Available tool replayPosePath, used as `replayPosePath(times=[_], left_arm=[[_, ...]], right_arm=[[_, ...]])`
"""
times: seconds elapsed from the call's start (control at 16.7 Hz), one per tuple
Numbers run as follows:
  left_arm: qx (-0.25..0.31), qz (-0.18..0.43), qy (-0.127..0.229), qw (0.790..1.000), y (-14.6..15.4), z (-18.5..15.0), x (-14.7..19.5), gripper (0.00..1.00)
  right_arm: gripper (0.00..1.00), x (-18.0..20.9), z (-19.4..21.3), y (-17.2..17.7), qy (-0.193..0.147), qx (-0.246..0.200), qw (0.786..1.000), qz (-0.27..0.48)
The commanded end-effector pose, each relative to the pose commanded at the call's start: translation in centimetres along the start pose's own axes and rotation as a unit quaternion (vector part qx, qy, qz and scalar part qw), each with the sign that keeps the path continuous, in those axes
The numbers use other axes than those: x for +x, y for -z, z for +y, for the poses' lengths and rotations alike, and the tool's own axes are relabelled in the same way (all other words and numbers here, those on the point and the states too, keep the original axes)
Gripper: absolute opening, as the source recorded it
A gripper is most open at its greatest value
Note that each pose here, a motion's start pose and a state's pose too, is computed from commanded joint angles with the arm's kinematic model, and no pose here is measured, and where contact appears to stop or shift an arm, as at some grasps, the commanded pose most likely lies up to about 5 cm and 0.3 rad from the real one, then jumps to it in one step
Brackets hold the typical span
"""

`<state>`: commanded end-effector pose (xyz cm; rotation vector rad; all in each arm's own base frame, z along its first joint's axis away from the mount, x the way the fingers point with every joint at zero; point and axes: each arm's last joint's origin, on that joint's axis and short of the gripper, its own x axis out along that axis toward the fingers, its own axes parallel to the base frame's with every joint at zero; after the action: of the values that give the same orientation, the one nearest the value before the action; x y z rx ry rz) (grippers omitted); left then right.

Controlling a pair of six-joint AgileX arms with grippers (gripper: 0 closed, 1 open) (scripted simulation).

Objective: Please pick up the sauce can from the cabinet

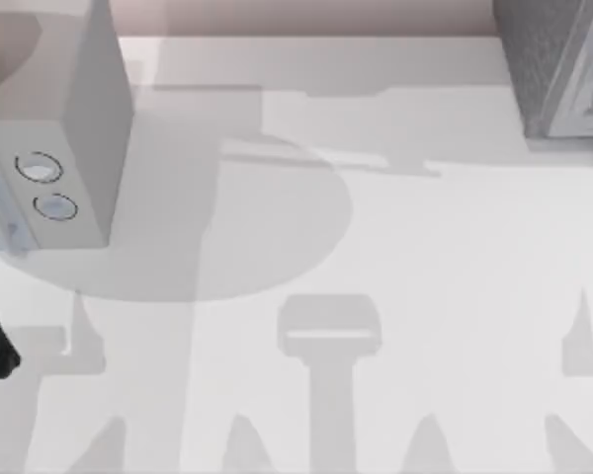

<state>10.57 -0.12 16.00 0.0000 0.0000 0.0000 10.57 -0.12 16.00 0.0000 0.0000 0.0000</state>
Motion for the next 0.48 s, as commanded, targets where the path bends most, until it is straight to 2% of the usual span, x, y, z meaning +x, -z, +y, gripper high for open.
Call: replayPosePath(times=[0.24, 0.48], left_arm=[[0.0, 0.0, 0.0, 1.0, 0.0, 0.0, 0.0, 1.0], [0.0, 0.0, 0.0, 1.0, 0.0, 0.0, 0.0, 1.0]], right_arm=[[1.0, 0.0, 0.0, -0.8, -0.001, 0.0, 1.0, 0.001], [1.0, 0.2, 0.3, -5.6, -0.003, 0.0, 1.0, 0.007]])
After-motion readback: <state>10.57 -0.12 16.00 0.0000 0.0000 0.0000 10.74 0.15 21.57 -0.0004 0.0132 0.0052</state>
